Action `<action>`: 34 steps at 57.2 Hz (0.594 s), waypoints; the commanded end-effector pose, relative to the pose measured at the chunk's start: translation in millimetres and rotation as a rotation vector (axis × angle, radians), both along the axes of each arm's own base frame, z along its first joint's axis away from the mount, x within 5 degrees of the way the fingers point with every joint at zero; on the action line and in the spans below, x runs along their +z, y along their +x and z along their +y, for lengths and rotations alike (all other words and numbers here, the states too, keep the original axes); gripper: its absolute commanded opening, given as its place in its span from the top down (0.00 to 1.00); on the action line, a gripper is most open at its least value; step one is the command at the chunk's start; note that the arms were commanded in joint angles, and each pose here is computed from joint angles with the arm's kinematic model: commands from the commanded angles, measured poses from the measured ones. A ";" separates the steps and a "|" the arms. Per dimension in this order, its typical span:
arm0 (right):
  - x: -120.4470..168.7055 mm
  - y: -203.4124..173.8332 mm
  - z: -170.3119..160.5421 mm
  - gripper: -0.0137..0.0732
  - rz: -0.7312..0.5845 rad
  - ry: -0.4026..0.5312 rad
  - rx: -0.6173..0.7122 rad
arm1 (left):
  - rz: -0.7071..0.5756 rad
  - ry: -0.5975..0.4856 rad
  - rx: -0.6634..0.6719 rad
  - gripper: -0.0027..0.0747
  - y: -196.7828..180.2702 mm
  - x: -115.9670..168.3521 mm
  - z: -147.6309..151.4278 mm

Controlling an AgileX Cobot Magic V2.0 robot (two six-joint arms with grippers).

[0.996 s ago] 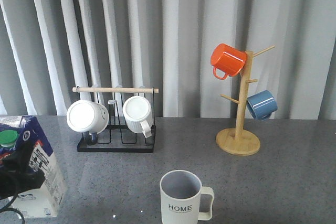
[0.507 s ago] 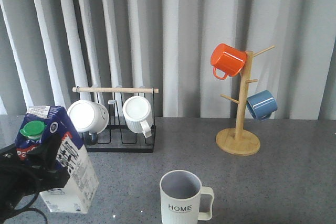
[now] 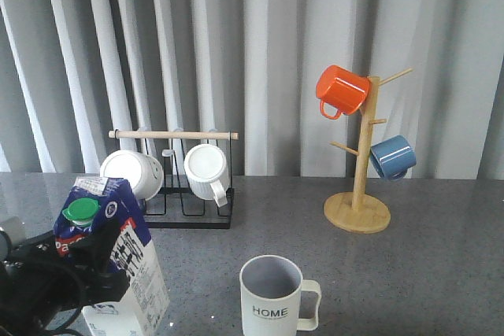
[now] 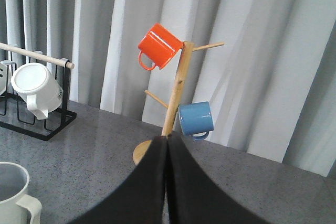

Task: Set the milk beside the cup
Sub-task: 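Lift the milk carton with the left gripper and carry it toward the mug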

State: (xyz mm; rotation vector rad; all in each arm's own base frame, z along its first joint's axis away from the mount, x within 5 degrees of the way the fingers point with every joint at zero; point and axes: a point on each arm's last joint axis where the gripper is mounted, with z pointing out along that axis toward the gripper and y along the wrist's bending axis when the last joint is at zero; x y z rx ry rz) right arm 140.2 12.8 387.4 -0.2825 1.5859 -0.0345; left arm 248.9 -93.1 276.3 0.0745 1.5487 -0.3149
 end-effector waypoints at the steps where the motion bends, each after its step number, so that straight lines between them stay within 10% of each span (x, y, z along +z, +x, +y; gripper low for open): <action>1: 12.0 0.0 -3.3 0.85 -0.057 0.013 -0.035 | -0.099 -0.040 0.006 0.86 -0.4 20.6 -0.1; 34: 12.0 0.0 -3.3 0.85 -0.057 0.013 -0.035 | 0.041 0.026 0.130 0.86 8.2 33.0 -30.0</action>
